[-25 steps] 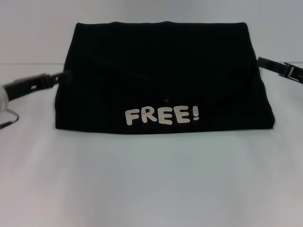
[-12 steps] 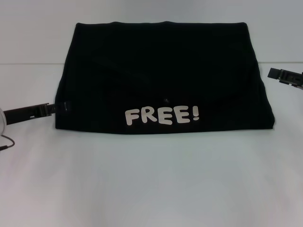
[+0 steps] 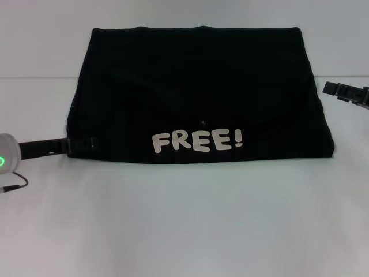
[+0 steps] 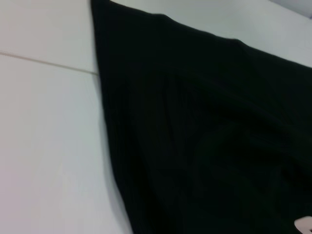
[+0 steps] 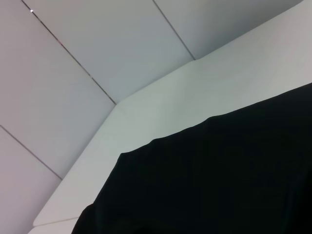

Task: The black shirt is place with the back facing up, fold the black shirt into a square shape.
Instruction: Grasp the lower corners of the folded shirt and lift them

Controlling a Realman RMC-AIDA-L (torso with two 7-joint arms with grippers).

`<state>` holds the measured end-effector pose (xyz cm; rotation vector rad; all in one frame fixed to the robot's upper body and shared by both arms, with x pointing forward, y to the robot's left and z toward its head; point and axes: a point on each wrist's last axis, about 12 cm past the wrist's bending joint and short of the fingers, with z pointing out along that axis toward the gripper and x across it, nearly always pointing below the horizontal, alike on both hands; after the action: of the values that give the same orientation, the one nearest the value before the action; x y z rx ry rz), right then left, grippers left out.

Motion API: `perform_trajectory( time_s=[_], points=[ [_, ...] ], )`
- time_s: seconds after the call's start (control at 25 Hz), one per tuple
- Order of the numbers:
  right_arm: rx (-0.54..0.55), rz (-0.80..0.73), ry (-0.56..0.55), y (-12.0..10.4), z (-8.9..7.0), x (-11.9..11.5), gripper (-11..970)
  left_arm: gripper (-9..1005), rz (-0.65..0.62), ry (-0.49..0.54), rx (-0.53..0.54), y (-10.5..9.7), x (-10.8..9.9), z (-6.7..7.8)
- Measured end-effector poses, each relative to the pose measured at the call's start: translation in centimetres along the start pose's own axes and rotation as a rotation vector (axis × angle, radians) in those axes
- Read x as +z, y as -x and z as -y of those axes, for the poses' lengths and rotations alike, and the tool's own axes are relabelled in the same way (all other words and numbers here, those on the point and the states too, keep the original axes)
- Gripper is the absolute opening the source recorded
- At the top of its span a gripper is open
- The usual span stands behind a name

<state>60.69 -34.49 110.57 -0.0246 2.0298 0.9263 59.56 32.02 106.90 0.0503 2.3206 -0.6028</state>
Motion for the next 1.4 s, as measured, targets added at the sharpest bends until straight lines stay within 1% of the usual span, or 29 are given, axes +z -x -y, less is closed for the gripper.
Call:
perform_trajectory(
  time_s=[0.16,0.36,0.56,0.8,1.0,1.2,1.36,1.4],
  points=[
    [0.001,0.001,-0.009,-0.1,0.1,0.1,701,947,-0.015,-0.008,0.021,-0.2,0.4,0.5],
    [-0.002,0.000,-0.010,-0.1,0.1,0.1,700,946,-0.018,-0.011,0.028,-0.1,0.5,0.6],
    [0.000,0.000,-0.012,-0.2,0.2,0.0,700,945,-0.040,-0.008,0.079,0.0,0.7,0.9],
    [-0.001,0.001,-0.013,-0.3,0.2,-0.1,700,769,-0.036,-0.008,0.089,0.0,0.7,0.9],
    [-0.001,-0.002,-0.017,-0.4,0.3,-0.2,699,563,-0.039,-0.006,0.090,0.0,0.7,0.9],
    [-0.007,-0.030,-0.029,-0.6,0.5,-0.4,699,444,-0.036,0.000,0.091,0.0,0.6,0.7],
    [-0.011,-0.086,-0.074,-0.9,1.0,-0.3,700,349,-0.037,0.000,0.092,0.1,0.6,0.7],
    [-0.015,-0.102,-0.091,-0.9,1.1,-0.3,700,299,-0.037,-0.002,0.093,0.1,0.5,0.7]
  ],
)
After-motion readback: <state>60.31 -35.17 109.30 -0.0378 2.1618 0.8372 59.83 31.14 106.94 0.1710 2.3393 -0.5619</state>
